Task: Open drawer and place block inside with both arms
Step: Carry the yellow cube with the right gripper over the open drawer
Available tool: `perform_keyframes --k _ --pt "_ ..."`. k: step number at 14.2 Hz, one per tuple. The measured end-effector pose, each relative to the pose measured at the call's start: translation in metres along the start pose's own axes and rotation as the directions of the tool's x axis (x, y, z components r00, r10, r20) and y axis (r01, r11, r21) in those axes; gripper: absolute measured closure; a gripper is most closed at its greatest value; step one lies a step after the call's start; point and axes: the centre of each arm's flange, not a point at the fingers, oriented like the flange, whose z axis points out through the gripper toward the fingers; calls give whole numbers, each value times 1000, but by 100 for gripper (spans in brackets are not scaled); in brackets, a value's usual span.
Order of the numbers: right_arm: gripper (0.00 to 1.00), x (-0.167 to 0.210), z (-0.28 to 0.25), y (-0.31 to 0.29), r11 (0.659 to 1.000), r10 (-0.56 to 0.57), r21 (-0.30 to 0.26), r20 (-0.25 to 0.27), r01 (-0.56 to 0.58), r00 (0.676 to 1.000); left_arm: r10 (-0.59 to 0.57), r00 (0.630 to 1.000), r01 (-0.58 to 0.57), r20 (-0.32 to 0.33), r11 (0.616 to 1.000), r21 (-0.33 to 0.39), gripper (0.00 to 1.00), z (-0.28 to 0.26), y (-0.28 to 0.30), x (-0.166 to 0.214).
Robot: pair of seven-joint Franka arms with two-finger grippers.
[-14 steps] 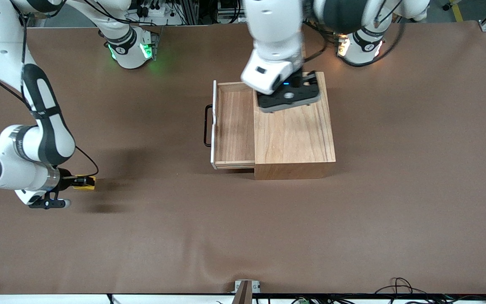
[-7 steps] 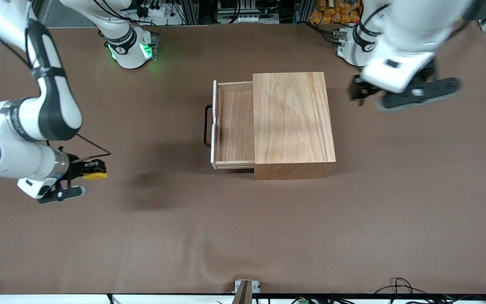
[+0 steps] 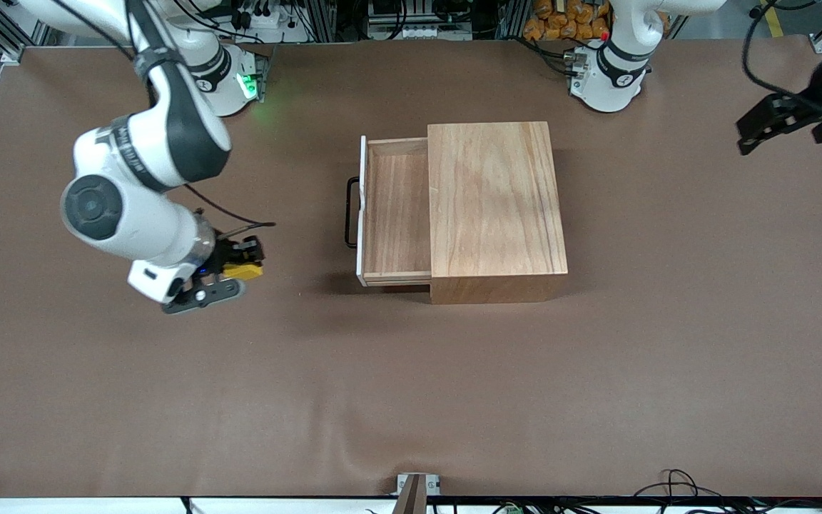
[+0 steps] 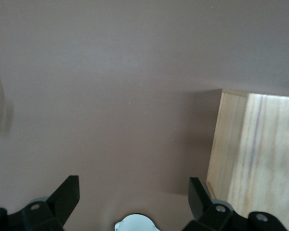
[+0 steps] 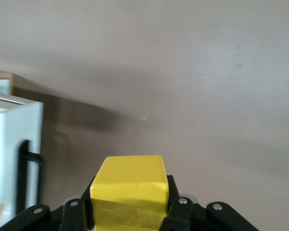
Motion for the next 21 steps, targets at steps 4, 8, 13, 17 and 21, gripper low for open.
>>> perform_keyframes --k 4,8,13,17,21 --pt "44 -14 3 -84 1000 21 -7 -16 -21 1000 -22 1000 23 20 998 -65 0 13 -32 -8" --pt "44 -29 9 -150 999 52 4 -56 -51 997 -19 999 22 35 995 -96 0 33 -64 -1" --pt "44 -46 28 -200 998 56 10 -69 -56 996 27 999 -25 18 995 -98 0 37 -50 2" --pt "44 -57 72 -219 999 50 14 -81 -49 995 75 997 -74 9 993 -88 0 34 -11 -1" --pt "44 -58 102 -225 999 47 2 -60 -47 997 71 997 -71 -4 994 -88 0 33 -12 0"
